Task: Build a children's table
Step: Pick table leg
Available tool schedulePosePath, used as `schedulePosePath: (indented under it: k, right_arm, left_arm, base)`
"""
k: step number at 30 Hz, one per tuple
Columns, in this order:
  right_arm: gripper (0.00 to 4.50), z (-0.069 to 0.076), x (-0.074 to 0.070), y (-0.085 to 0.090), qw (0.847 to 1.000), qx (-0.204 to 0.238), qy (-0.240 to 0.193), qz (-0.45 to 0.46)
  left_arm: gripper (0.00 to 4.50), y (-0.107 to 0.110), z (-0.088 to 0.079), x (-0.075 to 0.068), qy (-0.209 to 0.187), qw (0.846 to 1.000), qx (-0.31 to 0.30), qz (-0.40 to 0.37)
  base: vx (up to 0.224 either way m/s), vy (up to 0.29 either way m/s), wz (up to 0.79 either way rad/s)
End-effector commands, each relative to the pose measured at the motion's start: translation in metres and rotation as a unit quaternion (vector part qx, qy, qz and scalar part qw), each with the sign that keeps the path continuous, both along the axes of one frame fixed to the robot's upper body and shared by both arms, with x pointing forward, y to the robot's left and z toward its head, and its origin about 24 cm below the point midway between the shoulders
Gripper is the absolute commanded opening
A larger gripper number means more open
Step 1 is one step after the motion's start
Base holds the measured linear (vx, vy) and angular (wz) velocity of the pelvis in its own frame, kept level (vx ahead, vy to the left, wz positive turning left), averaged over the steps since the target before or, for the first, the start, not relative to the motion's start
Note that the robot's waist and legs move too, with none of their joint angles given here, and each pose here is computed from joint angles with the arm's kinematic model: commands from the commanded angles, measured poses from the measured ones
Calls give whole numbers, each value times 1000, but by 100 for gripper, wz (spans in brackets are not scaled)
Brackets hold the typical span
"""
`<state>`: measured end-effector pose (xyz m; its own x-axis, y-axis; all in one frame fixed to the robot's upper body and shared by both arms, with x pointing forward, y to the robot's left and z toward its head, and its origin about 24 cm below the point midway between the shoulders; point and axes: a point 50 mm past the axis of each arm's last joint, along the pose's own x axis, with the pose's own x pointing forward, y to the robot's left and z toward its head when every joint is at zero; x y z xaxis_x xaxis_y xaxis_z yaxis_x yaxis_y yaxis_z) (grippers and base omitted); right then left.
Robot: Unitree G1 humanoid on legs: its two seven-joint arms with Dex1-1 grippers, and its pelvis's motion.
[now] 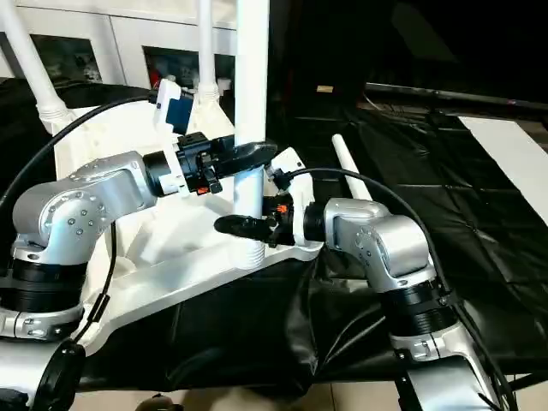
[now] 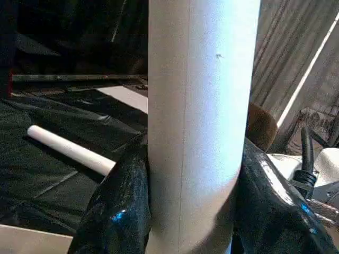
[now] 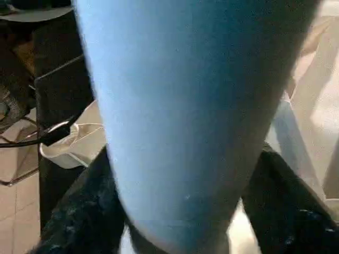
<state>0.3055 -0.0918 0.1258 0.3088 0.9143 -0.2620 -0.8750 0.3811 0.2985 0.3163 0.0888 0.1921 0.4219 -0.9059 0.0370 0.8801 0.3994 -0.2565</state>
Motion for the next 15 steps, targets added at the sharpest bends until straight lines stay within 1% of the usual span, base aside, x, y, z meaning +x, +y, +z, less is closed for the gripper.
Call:
schedulePosePath:
  k: [1, 3, 5, 6, 7, 8, 14, 15]
  right_arm:
    - [267, 5, 3, -2, 1000, -3, -10, -1]
    - [234, 5, 3, -2, 1000, -3, -11, -1]
    - [229, 5, 3, -3, 1000, -4, -12, 0]
    - [212, 5, 3, -2, 1000, -4, -12, 1]
    - [212, 5, 3, -2, 1000, -4, -12, 1]
    - [199, 5, 3, -2, 1000, -4, -12, 3]
    - [190, 3, 1, -1, 1000, -3, -12, 6]
    - [189, 3, 1, -1, 1000, -1, -13, 6]
  left_arm:
    - [184, -5, 9, -4, -15, 1000, -1, -25]
    - [184, -5, 8, -4, -15, 1000, 1, -25]
    - [184, -4, 8, -4, -15, 1000, 2, -26]
    - [184, -4, 8, -4, -15, 1000, 3, -27]
    - [184, -4, 8, -4, -15, 1000, 3, -27]
    - [184, -4, 8, -4, -16, 1000, 4, -27]
    - [184, -4, 8, -4, -17, 999, 4, -27]
    - [240, -2, 7, 1, -16, 1000, 12, 7]
  base:
    - [0, 0, 0]
    - [0, 0, 0]
    - [0, 0, 0]
    - [0, 0, 0]
    - [0, 0, 0]
    - [0, 0, 0]
    - [0, 0, 0]
    - [0, 0, 0]
